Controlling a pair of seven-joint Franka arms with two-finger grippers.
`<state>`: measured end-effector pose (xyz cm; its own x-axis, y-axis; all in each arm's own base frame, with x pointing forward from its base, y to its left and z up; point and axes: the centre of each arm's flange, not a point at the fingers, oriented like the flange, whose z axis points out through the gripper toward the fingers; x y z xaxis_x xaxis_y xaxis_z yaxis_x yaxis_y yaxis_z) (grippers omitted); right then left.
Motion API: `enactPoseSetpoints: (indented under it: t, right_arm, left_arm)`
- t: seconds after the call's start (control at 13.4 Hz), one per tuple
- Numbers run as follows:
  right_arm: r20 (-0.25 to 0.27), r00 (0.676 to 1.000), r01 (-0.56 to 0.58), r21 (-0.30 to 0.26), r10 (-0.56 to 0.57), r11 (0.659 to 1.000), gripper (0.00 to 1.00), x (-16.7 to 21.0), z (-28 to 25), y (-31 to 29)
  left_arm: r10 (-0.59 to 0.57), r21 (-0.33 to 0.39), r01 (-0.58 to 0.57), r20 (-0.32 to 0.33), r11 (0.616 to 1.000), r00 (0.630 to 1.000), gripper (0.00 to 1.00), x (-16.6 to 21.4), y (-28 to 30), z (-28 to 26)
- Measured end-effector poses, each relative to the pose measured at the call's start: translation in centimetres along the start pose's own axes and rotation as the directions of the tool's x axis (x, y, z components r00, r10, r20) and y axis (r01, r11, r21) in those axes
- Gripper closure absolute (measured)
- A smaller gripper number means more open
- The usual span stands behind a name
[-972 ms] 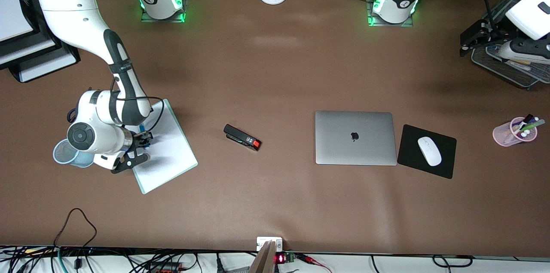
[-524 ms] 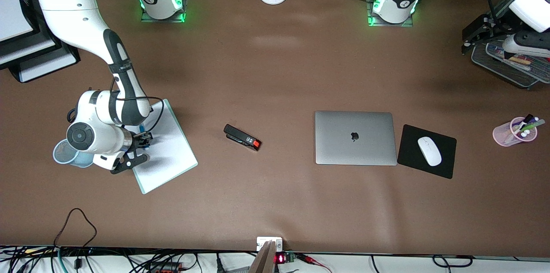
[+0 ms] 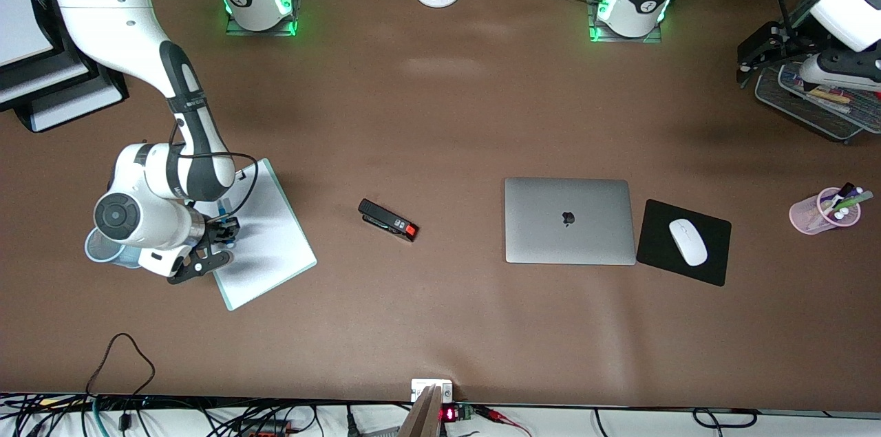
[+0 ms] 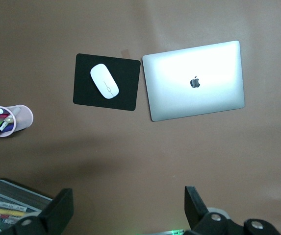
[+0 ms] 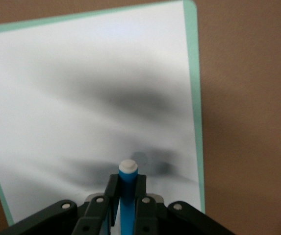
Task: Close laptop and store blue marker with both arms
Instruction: 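Carry the blue marker toward the white cup with the right gripper, then lower the blue marker into the white cup with the right gripper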
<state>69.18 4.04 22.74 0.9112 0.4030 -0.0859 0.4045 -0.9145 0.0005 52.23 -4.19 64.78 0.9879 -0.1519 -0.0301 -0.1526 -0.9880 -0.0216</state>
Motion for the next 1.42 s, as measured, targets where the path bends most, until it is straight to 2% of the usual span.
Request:
enactPoseSetpoints:
  t: [0.22,0.3,0.6,0.75,1.05,1.2,1.42]
  right_arm:
    - [-0.03,1.0,-0.005,-0.003,0.005,1.0,0.83,0.6,-3.9,0.4]
    - [-0.036,0.999,-0.016,0.012,0.016,1.0,0.83,0.8,-5.6,0.4]
    - [-0.04,0.997,-0.067,0.104,0.072,0.992,0.83,0.3,-11.0,0.5]
    - [-0.039,0.993,-0.105,0.171,0.113,0.98,0.83,-0.2,-12.3,1.4]
    - [-0.081,0.973,-0.182,0.31,0.216,0.933,0.83,-0.9,-13.5,3.8]
    - [-0.102,0.962,-0.203,0.356,0.254,0.912,0.83,-1.2,-14.3,4.4]
    - [-0.092,0.935,-0.276,0.42,0.343,0.865,0.83,-1.8,-16.4,4.7]
  left_arm:
    - [0.001,0.001,-0.001,0.0,1.0,1.0,0.0,-0.4,0.1,0.7]
    - [0.001,0.001,-0.001,0.0,1.0,1.0,0.0,-0.5,0.1,0.7]
    - [0.001,0.001,-0.001,0.0,1.0,1.0,0.0,-0.7,0.1,0.8]
    - [0.001,0.001,-0.001,0.002,1.0,1.0,0.0,-0.6,0.1,1.0]
    - [0.004,0.001,-0.004,0.004,1.0,1.0,0.0,-0.6,0.1,1.1]
    - [0.004,0.001,-0.004,0.007,1.0,1.0,0.0,-0.6,0.1,1.2]
    - [0.003,0.001,-0.003,0.008,1.0,1.0,0.0,-0.7,0.1,1.2]
